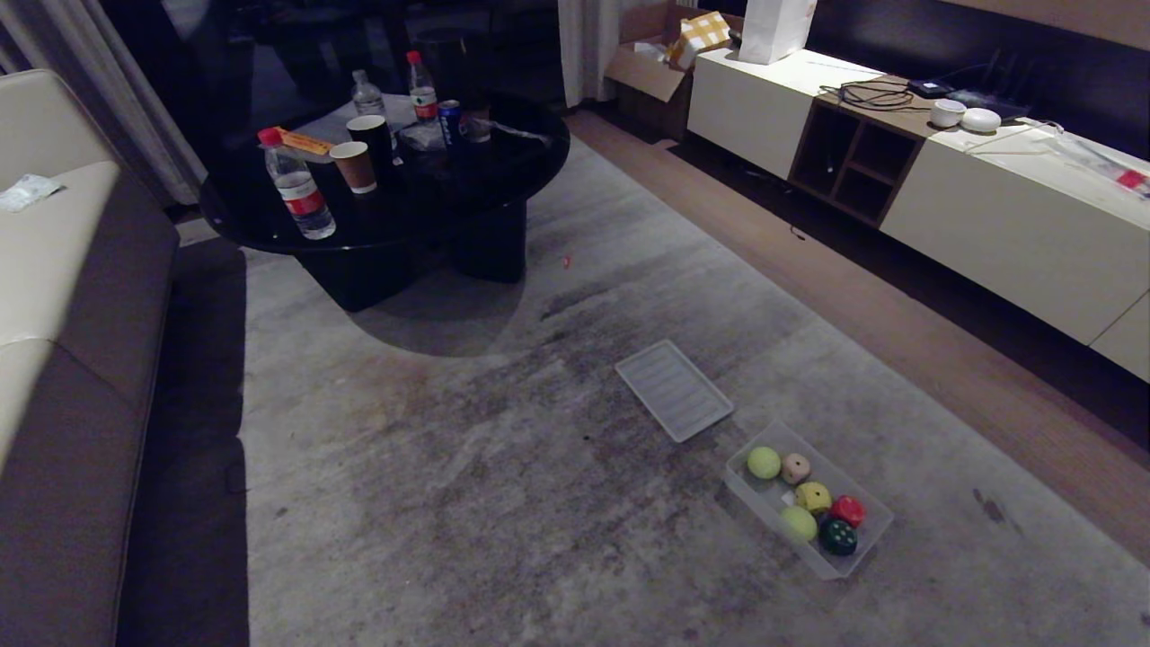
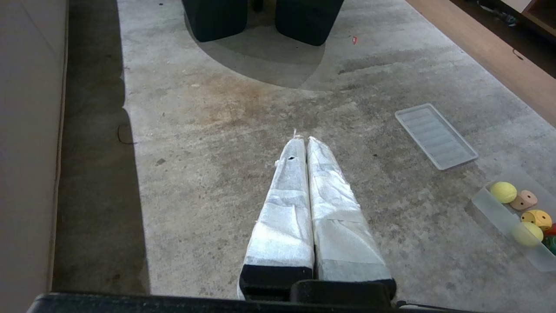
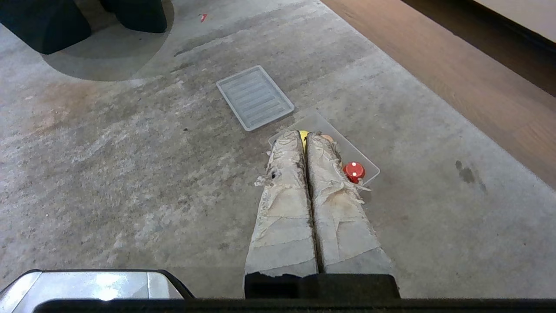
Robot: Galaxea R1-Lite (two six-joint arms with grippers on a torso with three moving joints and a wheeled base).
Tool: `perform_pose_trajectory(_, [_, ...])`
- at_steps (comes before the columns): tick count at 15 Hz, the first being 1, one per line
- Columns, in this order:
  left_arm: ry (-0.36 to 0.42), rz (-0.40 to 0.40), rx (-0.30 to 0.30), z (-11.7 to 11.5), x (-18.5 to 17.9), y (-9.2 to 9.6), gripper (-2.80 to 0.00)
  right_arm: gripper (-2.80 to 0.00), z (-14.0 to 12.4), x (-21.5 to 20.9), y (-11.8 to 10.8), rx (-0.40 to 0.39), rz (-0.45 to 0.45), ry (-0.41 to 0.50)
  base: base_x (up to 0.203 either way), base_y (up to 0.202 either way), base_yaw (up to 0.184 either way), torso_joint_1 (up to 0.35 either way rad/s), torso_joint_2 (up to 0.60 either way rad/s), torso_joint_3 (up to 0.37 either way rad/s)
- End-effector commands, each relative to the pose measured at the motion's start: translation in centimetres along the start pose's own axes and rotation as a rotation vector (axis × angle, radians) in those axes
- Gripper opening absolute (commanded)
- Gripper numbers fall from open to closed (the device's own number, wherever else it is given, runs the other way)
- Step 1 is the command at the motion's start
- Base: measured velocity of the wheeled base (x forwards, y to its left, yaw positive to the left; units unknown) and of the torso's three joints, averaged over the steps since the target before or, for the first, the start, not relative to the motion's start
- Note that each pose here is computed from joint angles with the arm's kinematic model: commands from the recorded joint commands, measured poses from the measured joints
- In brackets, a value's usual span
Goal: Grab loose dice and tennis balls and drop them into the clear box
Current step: Close the lid
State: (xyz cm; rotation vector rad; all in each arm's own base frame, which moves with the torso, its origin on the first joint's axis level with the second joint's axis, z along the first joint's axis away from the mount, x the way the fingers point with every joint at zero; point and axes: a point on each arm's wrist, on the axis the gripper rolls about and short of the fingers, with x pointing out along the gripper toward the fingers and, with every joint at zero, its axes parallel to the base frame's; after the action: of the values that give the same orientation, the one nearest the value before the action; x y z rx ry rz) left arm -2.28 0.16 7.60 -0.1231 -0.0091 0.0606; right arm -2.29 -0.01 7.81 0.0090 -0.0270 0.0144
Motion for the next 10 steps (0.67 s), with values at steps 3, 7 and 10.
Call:
perform_pose_trajectory(3, [0.001,0.0,-0.001,-0.01,0.02,0.0,-2.8,-2.8,-0.3,0.07,0.0,0.0,0.002,0.01,0.0,0.0,0.0,0.0,0.0,0.0])
perform_pose_trajectory(7, [0.001,0.0,-0.003,-0.01,0.02,0.0,-2.8,-2.8,-0.3,0.07,0.0,0.0,0.001,0.01,0.157,0.0,-0.001,-0.004,0.0,0.004])
perform_pose_trajectory(10, [0.001,0.0,-0.004,-0.01,0.02,0.0,-2.8,-2.8,-0.3,0.07,0.0,0.0,0.001,0.01,0.183,0.0,0.002,0.003,0.0,0.003])
